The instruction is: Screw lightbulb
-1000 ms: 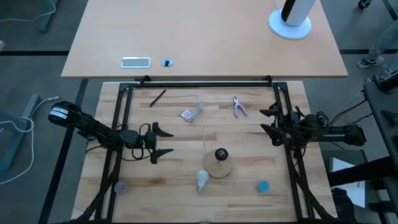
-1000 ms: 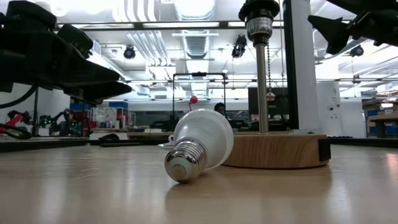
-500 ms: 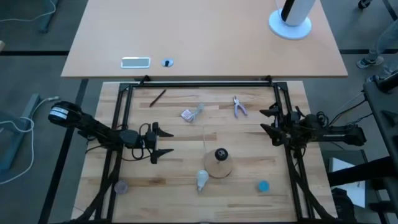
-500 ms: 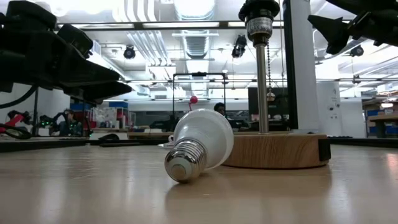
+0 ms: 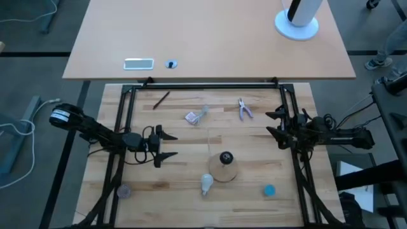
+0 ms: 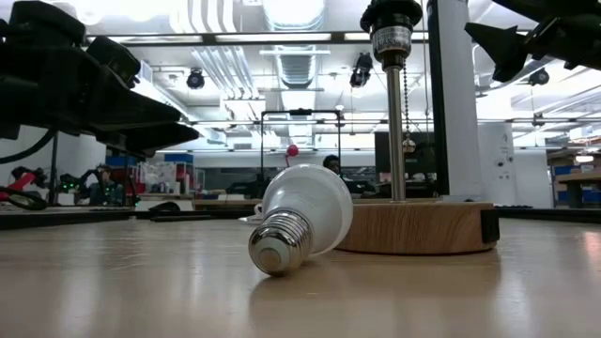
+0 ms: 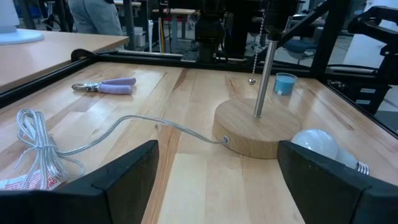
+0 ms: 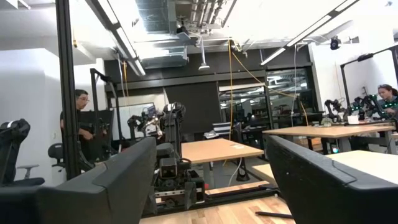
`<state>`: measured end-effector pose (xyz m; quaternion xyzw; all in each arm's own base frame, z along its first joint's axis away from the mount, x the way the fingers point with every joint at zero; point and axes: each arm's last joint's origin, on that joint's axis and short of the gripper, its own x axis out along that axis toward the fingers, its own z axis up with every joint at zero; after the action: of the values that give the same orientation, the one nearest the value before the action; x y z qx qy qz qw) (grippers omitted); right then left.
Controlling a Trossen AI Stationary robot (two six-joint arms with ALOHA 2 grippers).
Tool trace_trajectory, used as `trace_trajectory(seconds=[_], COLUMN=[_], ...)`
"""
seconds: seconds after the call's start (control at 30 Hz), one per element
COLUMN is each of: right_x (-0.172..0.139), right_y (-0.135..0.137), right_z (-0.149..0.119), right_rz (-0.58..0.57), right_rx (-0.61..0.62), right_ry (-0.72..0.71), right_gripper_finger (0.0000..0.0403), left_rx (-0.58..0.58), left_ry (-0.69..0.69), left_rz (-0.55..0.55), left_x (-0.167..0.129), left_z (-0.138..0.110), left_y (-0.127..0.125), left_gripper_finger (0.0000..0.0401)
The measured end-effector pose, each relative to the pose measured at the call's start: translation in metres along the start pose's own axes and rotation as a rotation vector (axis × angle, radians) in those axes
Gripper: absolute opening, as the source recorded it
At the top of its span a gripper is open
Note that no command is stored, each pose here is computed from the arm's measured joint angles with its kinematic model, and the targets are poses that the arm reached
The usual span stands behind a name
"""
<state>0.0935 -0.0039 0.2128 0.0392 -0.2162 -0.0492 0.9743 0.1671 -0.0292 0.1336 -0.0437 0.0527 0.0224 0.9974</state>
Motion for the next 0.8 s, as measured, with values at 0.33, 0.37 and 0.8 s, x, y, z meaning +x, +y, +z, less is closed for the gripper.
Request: trace_trajectory(seconds=[0.33, 0.37, 0.8], right_x=[0.000, 0.000, 0.000], right_y=[0.000, 0.000, 0.000], right_z=[0.000, 0.000, 0.000], right_rz=[0.000, 0.000, -0.001], right_rx=[0.000, 0.000, 0.000], right_ry=[0.000, 0.000, 0.001], right_gripper_finger=[0.0310, 0.0310, 0.0298], left_rx=[0.000, 0.000, 0.580], left_ry=[0.000, 0.000, -0.073], left_rz=[0.000, 0.000, 0.138], left_x=[0.000, 0.000, 0.007], left_z=[0.000, 0.000, 0.017], left_y=[0.000, 0.000, 0.000], left_gripper_finger=[0.0318, 0.0318, 0.0318])
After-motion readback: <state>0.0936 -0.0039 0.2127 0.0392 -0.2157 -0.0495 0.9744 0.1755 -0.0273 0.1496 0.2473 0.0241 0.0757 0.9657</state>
